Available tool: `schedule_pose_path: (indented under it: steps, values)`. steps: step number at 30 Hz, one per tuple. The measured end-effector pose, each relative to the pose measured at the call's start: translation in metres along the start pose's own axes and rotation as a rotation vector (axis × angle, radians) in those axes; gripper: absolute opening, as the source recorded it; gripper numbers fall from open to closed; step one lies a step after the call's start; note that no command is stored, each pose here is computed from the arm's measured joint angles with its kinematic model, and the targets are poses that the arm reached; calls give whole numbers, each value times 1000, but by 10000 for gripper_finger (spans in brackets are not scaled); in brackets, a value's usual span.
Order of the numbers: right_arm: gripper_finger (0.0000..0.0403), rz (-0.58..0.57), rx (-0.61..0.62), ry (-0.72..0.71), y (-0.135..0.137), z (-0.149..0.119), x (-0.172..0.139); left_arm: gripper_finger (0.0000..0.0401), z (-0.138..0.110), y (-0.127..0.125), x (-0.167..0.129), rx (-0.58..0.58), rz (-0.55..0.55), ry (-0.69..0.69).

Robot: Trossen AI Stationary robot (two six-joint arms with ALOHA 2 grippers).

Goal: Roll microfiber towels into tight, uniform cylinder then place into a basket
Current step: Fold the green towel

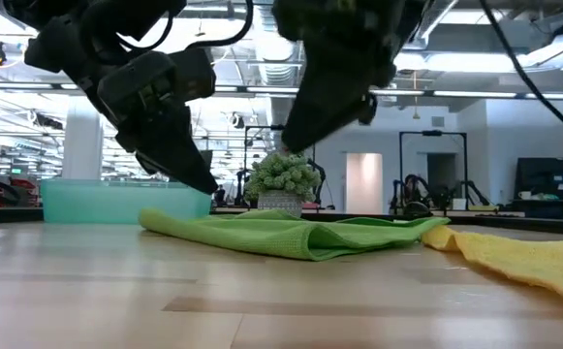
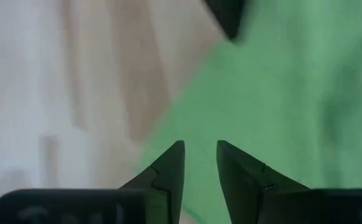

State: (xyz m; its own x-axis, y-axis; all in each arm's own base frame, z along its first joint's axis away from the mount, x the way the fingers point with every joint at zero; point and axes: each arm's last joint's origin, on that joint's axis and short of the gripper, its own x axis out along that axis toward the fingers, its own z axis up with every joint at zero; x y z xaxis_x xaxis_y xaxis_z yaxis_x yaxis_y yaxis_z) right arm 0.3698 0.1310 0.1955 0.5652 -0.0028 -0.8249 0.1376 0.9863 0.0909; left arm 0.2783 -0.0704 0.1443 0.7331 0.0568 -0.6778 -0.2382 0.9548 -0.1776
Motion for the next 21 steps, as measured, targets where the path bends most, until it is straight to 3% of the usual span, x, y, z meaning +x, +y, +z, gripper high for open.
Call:
schedule_pose_path:
  steps: [6,14,18,21]
  values:
    - [118,-188,-40,20,-4,-10,-21,0,-5,0,4,-8,3,35]
    - [118,-240,-45,54,-8,-13,-21,0,-25,0,31,-76,118,38]
    - [118,-256,-48,72,-13,-13,-20,0,-27,-2,30,-77,83,66]
    - [118,-265,-40,77,-17,-12,-19,0,-29,-7,22,-6,50,111]
